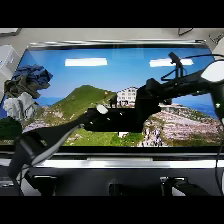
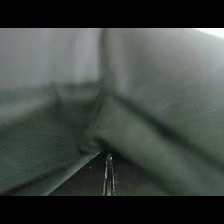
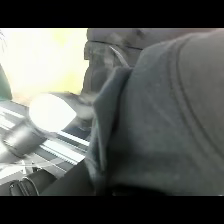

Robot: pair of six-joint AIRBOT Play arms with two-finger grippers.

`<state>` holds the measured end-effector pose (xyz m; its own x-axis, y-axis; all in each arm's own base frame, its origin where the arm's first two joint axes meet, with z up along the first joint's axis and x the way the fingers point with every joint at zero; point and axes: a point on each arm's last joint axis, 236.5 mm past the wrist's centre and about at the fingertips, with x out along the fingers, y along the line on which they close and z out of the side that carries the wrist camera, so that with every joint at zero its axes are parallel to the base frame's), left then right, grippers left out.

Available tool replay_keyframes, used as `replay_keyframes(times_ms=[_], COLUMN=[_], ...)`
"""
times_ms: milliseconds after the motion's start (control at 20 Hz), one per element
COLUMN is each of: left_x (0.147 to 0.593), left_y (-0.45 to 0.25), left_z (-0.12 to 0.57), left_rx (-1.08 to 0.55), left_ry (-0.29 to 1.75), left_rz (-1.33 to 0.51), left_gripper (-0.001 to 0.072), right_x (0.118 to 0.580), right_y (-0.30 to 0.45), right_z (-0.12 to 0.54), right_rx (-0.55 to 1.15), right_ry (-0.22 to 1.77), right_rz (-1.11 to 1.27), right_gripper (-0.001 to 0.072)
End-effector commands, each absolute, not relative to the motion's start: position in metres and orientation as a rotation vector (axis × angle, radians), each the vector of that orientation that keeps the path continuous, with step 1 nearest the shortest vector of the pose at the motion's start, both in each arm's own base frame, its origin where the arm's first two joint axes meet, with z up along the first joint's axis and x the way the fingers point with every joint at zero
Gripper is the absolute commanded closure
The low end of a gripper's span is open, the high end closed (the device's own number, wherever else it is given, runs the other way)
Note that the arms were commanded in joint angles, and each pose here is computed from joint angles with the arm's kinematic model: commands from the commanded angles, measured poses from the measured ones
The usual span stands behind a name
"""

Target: Fold the clothes and pants, and hang the long-sleeved shirts on hangers.

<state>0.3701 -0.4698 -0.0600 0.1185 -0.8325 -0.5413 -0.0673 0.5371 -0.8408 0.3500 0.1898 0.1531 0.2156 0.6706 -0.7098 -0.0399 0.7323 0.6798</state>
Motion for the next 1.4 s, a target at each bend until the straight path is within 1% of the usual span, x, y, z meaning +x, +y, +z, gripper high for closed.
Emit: replay_keyframes(times_ms=[0,100,150,250,350,400,450,500,550,600,700,800,850,950,1050,1100,1150,1200,1350], left_x=[0.411,0.437,0.447,0.454,0.449,0.444,0.438,0.431,0.424,0.418,0.409,0.406,0.406,0.407,0.407,0.406,0.407,0.407,0.407], left_y=[-0.382,-0.303,-0.263,-0.204,-0.165,-0.153,-0.144,-0.137,-0.132,-0.130,-0.126,-0.122,-0.121,-0.120,-0.120,-0.120,-0.120,-0.120,-0.120], left_z=[-0.035,0.000,0.024,0.084,0.145,0.170,0.190,0.205,0.216,0.222,0.223,0.218,0.217,0.217,0.217,0.217,0.217,0.217,0.215], left_rx=[-0.618,-0.466,-0.432,-0.442,-0.447,-0.440,-0.420,-0.390,-0.360,-0.343,-0.309,-0.285,-0.279,-0.278,-0.277,-0.280,-0.281,-0.281,-0.299], left_ry=[1.280,1.204,1.159,1.054,0.922,0.862,0.813,0.774,0.748,0.740,0.752,0.771,0.772,0.772,0.772,0.772,0.773,0.774,0.781], left_rz=[-0.689,-0.628,-0.584,-0.529,-0.495,-0.482,-0.470,-0.458,-0.447,-0.446,-0.439,-0.426,-0.421,-0.418,-0.418,-0.417,-0.417,-0.417,-0.410], left_gripper=[0.0688,0.0688,0.0688,0.0688,0.0687,0.0687,0.0686,0.0687,0.0686,0.0686,0.0686,0.0686,0.0686,0.0685,0.0686,0.0686,0.0685,0.0685,0.0685], right_x=[0.368,0.385,0.391,0.398,0.399,0.396,0.391,0.386,0.381,0.380,0.389,0.409,0.418,0.427,0.412,0.397,0.383,0.373,0.374], right_y=[0.225,0.265,0.288,0.337,0.382,0.403,0.419,0.432,0.441,0.441,0.414,0.358,0.318,0.219,0.114,0.079,0.064,0.065,0.121], right_z=[0.132,0.112,0.099,0.066,0.027,0.007,-0.009,-0.020,-0.021,-0.013,0.010,0.030,0.037,0.028,0.000,-0.013,-0.026,-0.039,-0.068], right_rx=[0.601,0.672,0.723,0.828,0.948,1.015,1.072,1.127,1.172,1.178,1.169,1.105,1.046,0.885,0.686,0.626,0.606,0.629,0.755], right_ry=[1.265,1.268,1.284,1.329,1.385,1.421,1.458,1.493,1.513,1.502,1.480,1.438,1.423,1.431,1.510,1.570,1.625,1.653,1.606], right_rz=[0.568,0.606,0.624,0.668,0.664,0.646,0.634,0.639,0.681,0.759,0.839,0.844,0.802,0.576,0.260,0.142,0.096,0.090,0.256], right_gripper=[0.0669,0.0669,0.0669,0.0668,0.0667,0.0648,0.0566,0.0379,0.0143,0.0107,0.0108,0.0107,0.0107,0.0102,0.0101,0.0101,0.0101,0.0101,0.0093])
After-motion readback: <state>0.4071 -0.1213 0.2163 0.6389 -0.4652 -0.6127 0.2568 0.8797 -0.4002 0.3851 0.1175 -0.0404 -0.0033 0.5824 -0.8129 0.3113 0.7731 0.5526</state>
